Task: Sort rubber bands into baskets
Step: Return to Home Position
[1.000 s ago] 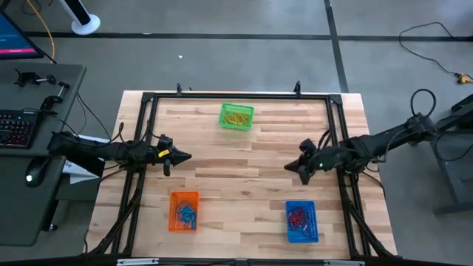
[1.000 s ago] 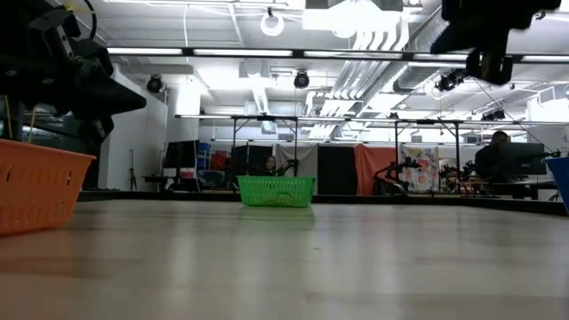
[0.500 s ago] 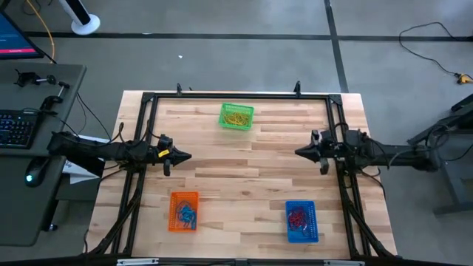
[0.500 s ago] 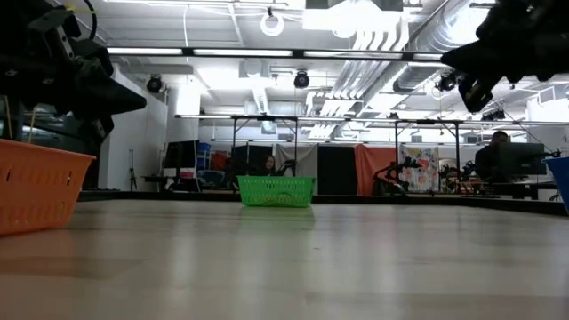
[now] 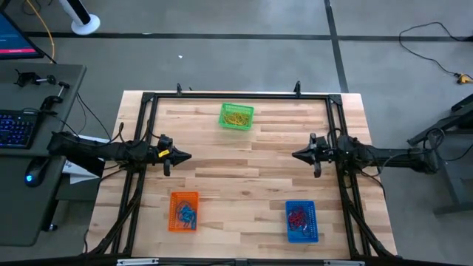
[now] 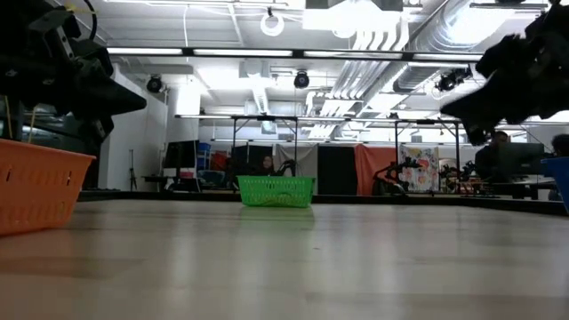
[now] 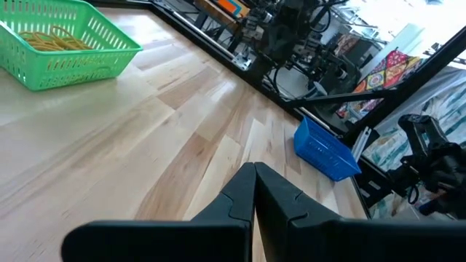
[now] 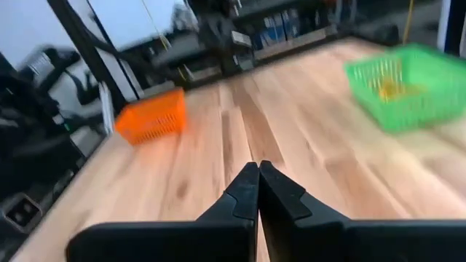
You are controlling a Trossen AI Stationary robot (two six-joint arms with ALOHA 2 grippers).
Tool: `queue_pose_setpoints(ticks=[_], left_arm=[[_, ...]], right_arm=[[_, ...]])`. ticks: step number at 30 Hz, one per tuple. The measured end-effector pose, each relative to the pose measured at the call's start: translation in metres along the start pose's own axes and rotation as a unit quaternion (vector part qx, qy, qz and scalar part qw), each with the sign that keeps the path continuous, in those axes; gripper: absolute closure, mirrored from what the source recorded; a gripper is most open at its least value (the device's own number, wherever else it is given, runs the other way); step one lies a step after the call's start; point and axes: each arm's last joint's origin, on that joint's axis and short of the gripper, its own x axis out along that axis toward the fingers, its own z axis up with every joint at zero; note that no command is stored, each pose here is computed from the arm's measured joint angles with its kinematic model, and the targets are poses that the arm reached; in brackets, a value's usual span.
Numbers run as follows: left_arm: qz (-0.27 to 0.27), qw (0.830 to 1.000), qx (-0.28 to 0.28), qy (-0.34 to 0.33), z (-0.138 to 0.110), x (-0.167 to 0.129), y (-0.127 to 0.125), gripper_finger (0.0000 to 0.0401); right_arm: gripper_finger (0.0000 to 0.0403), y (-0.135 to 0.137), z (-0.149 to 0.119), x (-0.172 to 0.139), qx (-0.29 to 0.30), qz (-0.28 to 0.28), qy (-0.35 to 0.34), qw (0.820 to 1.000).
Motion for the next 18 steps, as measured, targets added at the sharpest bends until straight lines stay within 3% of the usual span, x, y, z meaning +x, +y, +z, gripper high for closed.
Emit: queue_pose_setpoints(ticks=[11,18], left_arm=[[0.0,1.0,0.0,0.0,0.0,0.0,0.0,0.04],[0.0,1.0,0.0,0.0,0.0,0.0,0.0,0.04]], right_arm=[[0.0403,-0.002,-0.005,0.001,0.017,-0.015,0.025,0.999],[0.0403,0.008,0.006,-0.011,0.007,0.034,-0.051,0.998]])
